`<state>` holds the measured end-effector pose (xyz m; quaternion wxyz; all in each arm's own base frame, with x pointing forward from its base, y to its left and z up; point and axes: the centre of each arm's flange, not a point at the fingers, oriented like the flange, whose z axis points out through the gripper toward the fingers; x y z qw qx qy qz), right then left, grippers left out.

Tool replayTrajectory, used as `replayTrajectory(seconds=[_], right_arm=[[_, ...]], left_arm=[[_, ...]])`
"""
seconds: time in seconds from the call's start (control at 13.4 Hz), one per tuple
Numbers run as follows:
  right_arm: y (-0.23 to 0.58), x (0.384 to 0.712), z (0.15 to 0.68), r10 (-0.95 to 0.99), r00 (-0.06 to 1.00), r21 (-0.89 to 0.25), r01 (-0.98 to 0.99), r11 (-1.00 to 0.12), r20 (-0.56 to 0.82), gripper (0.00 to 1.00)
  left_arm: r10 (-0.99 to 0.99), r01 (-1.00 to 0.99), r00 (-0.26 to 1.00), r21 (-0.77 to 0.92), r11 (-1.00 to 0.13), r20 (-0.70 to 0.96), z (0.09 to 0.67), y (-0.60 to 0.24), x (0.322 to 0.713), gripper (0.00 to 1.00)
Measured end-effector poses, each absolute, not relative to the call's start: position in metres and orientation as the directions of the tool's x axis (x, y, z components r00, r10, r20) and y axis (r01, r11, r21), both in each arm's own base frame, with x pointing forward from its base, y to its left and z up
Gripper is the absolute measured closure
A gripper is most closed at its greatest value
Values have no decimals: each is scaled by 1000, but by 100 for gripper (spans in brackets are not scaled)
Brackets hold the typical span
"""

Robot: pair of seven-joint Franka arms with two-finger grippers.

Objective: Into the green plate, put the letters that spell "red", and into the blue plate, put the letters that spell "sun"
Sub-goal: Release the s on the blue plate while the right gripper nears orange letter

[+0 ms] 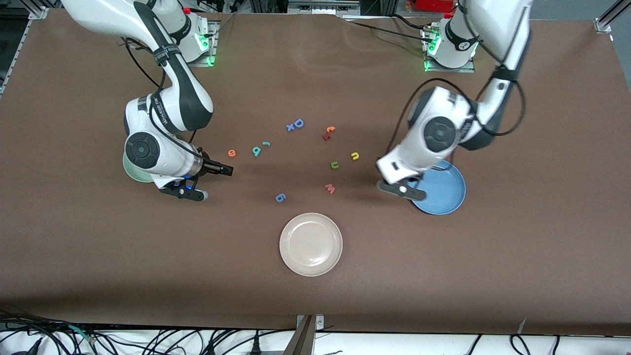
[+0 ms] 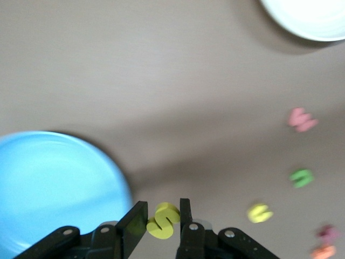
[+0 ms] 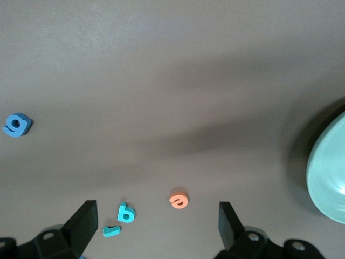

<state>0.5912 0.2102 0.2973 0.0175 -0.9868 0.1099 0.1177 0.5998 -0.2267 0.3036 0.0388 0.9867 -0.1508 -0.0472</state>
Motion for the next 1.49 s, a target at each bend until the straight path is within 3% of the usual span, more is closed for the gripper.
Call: replayTrajectory(seconds=[0.3, 0.75, 1.04, 1.27, 1.42, 1.49], right_arm=[[210, 591, 297, -213, 948, -8, -222, -975, -236, 0], [228, 571, 270, -223, 949, -9, -230, -973, -222, 0], [226, 538, 223, -220, 950, -5, -227, -974, -221, 0], [224, 531, 214, -223, 950, -4, -229, -973, -219, 0], [224, 531, 214, -223, 950, -5, -229, -973, -217, 0], [224, 531, 214, -223, 950, -5, -229, -973, -218, 0]], left_arm=[[-349, -336, 926, 106, -936, -143, 268, -134, 614, 70], [-358, -349, 901, 80, -934, -244, 206, -116, 606, 70], [-344, -333, 905, 85, -939, -252, 193, -99, 608, 70], [-347, -336, 904, 87, -938, -250, 187, -100, 608, 70], [-347, -336, 904, 87, -938, -250, 185, -100, 608, 67], [-345, -334, 905, 87, -939, -248, 186, -99, 609, 58]])
